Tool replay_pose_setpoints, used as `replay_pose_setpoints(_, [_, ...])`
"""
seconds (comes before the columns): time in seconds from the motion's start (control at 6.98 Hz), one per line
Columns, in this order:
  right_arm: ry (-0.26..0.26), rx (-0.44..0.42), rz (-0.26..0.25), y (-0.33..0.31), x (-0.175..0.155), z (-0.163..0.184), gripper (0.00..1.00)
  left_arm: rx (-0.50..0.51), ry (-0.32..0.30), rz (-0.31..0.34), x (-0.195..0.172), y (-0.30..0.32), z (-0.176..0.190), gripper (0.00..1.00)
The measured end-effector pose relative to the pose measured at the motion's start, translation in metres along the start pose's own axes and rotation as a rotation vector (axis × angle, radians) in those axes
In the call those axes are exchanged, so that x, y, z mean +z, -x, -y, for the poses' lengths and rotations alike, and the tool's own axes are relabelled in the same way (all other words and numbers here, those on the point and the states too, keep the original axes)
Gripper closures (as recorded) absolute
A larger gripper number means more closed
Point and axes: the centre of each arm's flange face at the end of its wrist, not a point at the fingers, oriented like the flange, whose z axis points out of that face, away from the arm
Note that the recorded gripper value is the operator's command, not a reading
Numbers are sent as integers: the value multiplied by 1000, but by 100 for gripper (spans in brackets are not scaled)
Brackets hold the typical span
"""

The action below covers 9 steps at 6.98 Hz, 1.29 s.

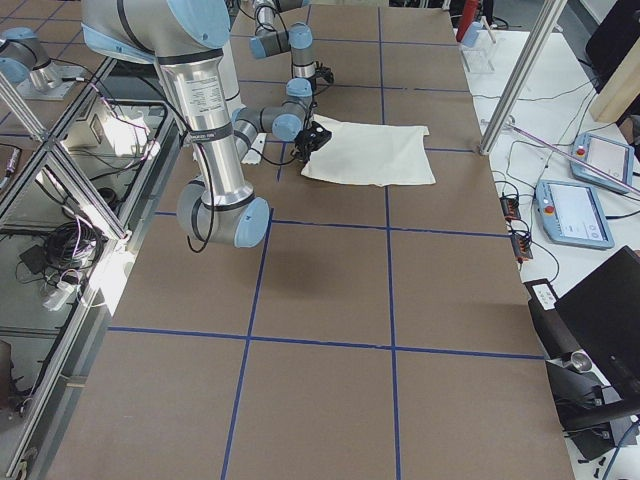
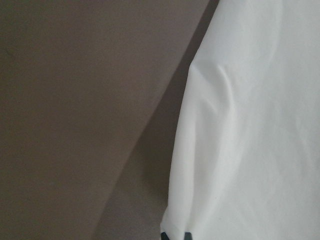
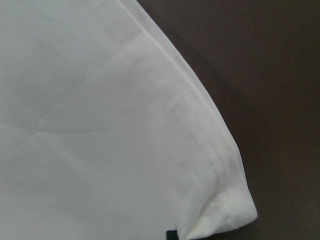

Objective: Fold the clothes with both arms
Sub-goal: 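Lift the near edge with both grippers and fold it away from the robot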

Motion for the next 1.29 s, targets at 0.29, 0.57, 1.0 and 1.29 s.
replay_pose_setpoints(0.29, [60,-50,25,-27,-24,-30,100,18,44,-36,-30,20,-22,100])
replay_pose_setpoints(0.57, [108,-93,43,-44,-42,-57,100,43,93,-38,-44,40,-48,100])
replay_pose_setpoints(1.0, [48,-95,92,-18,-58,-2,100,30,83,-87,-62,20,-31,100])
replay_pose_setpoints(1.29, [32,-45,105,43,-73,87,100,-34,32,-147,-88,-25,56,100])
